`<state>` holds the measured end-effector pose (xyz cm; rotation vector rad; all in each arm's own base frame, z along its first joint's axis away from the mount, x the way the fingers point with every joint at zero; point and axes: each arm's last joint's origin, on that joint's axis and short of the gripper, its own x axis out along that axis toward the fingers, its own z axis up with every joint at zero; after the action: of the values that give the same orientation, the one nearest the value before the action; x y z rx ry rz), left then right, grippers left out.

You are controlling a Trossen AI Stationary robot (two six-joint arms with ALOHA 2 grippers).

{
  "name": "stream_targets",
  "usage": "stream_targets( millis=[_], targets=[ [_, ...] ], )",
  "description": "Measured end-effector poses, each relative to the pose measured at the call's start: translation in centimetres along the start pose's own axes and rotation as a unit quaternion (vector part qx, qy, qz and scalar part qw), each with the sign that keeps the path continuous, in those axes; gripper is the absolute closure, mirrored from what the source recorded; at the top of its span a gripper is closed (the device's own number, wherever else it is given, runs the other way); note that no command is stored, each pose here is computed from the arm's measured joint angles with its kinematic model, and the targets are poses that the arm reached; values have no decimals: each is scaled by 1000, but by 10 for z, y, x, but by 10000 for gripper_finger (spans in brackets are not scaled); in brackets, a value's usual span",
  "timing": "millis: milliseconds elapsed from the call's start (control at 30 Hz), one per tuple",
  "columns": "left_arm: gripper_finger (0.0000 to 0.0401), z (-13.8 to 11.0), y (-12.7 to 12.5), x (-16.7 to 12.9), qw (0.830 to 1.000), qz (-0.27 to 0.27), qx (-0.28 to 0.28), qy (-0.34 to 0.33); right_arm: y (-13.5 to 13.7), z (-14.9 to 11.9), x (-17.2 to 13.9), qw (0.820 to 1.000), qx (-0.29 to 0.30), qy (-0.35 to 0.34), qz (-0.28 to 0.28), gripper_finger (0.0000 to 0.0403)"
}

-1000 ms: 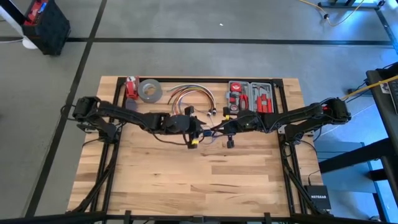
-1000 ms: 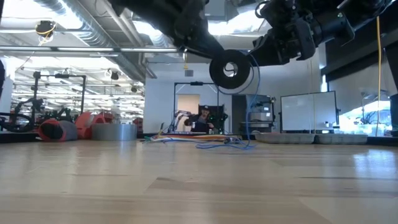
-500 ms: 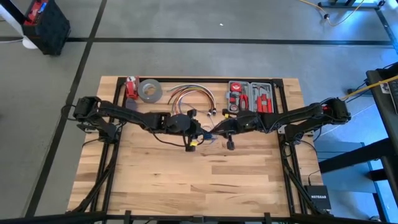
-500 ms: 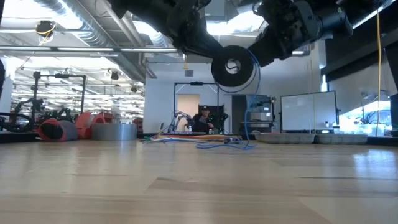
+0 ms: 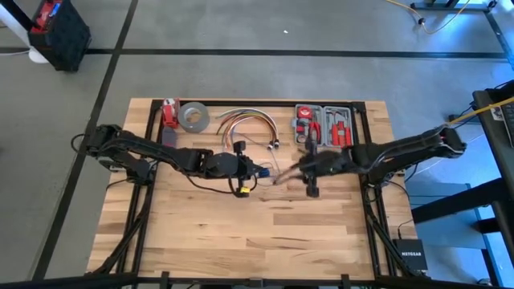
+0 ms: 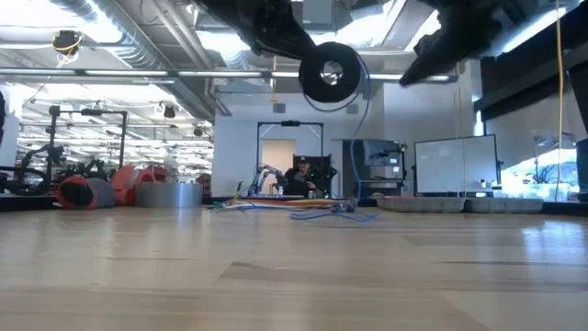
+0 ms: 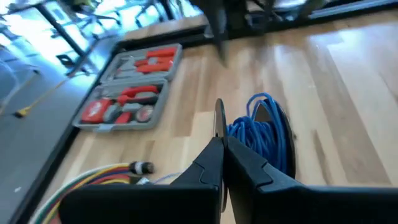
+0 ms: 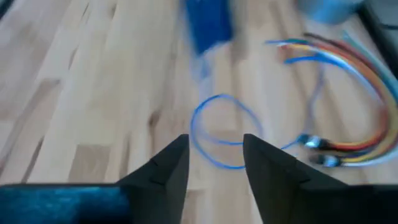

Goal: Coil cords
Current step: Coil the blue wire on the black spool

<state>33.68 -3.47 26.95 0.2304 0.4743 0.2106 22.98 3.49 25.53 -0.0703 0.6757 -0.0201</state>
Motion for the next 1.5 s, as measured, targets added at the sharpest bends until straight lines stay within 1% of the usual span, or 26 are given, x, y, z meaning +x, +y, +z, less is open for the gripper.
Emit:
stream_targets(
  millis=[67, 167, 200, 300, 367, 467, 567, 633, 733, 833, 900, 933, 967, 1100, 1233, 1400, 1500],
  targets=[
    [399, 1, 1, 0, 1000, 5, -3, -5, 7, -11, 13, 1000, -12, -21, -11, 238],
    [399, 1, 1, 0, 1000, 6, -3, -5, 9, -25, 32, 995, -23, -66, -65, 234],
    [398, 1, 1, 0, 1000, 6, -2, -3, 9, -28, 37, 994, -33, -72, -70, 233],
    [398, 1, 1, -1, 1000, 5, -4, -3, 11, -31, 45, 992, -53, -92, -72, 233],
    [399, 1, 1, 0, 1000, 5, -4, -3, 12, -28, 47, 990, -52, -107, -72, 233],
    [397, 1, 1, 0, 1000, 5, -5, -3, 14, -26, 50, 989, -58, -125, -55, 233],
    [396, 0, 1, 0, 1000, 5, -5, -1, 14, -26, 54, 988, -71, -127, -54, 234],
    [398, 1, 1, 0, 1000, 5, -5, -1, 15, -26, 55, 988, -72, -124, -51, 244],
    [398, 1, 1, 0, 1000, 5, -4, -2, 15, -25, 55, 987, -70, -133, -49, 275],
    [395, 1, 1, 0, 1000, 6, -5, -5, 14, -26, 55, 988, -72, -127, -59, 325],
    [398, 1, 1, 0, 1000, 6, -5, -5, 14, -26, 55, 987, -71, -127, -63, 367],
    [398, 1, 1, 0, 1000, 6, -5, -5, 14, -26, 55, 987, -73, -125, -63, 384],
    [399, 1, 1, 0, 1000, 5, -6, -5, 14, -27, 55, 988, -76, -120, -64, 392],
    [397, 3, -4, -4, 1000, -1, -1, -11, 13, -33, 57, 990, -76, -87, -77, 383],
    [399, 9, -10, -15, 1000, -14, 9, -25, 12, -53, 60, 992, -70, -64, -86, 397],
    [399, 12, -18, -23, 999, -27, 29, -36, 10, -78, 62, 993, -34, -78, -84, 388],
    [399, 14, -19, -23, 998, -27, 32, -43, 9, -91, 62, 993, -19, -83, -82, 395]
  ],
)
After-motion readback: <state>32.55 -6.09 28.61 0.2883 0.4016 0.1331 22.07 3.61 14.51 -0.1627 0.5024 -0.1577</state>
